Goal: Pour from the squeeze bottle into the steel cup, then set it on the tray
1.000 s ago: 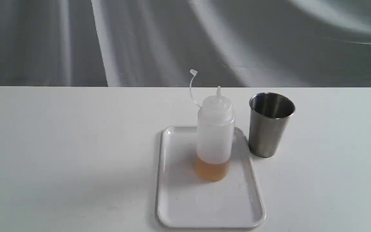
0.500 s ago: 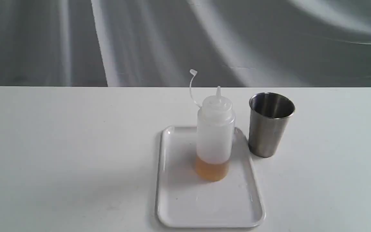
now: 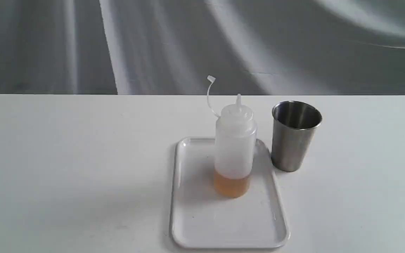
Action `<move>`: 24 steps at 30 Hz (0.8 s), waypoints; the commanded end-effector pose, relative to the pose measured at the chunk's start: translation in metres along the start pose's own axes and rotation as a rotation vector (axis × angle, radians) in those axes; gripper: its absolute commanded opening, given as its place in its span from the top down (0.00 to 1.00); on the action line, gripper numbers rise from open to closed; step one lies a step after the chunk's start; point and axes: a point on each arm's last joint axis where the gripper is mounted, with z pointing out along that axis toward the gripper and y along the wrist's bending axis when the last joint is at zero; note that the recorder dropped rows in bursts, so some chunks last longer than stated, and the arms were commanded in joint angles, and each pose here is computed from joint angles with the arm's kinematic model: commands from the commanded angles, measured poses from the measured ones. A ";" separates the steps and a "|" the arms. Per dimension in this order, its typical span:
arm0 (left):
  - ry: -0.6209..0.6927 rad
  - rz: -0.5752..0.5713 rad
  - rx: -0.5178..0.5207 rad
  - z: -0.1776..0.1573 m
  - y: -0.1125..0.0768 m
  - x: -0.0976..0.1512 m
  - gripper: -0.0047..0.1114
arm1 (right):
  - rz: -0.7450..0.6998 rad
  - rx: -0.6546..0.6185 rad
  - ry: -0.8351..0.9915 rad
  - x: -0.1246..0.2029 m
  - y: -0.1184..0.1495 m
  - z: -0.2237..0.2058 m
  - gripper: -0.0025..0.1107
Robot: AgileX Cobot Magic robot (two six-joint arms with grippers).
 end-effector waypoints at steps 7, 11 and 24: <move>-0.005 -0.003 0.006 0.000 0.000 0.001 0.96 | 0.101 0.156 0.336 0.032 -0.012 -0.007 0.98; -0.005 -0.003 0.006 0.000 0.000 0.001 0.96 | 0.090 0.158 0.336 0.032 -0.013 -0.007 0.98; -0.005 -0.001 0.006 0.000 0.000 0.001 0.96 | -0.082 0.197 0.369 0.033 -0.019 -0.008 0.98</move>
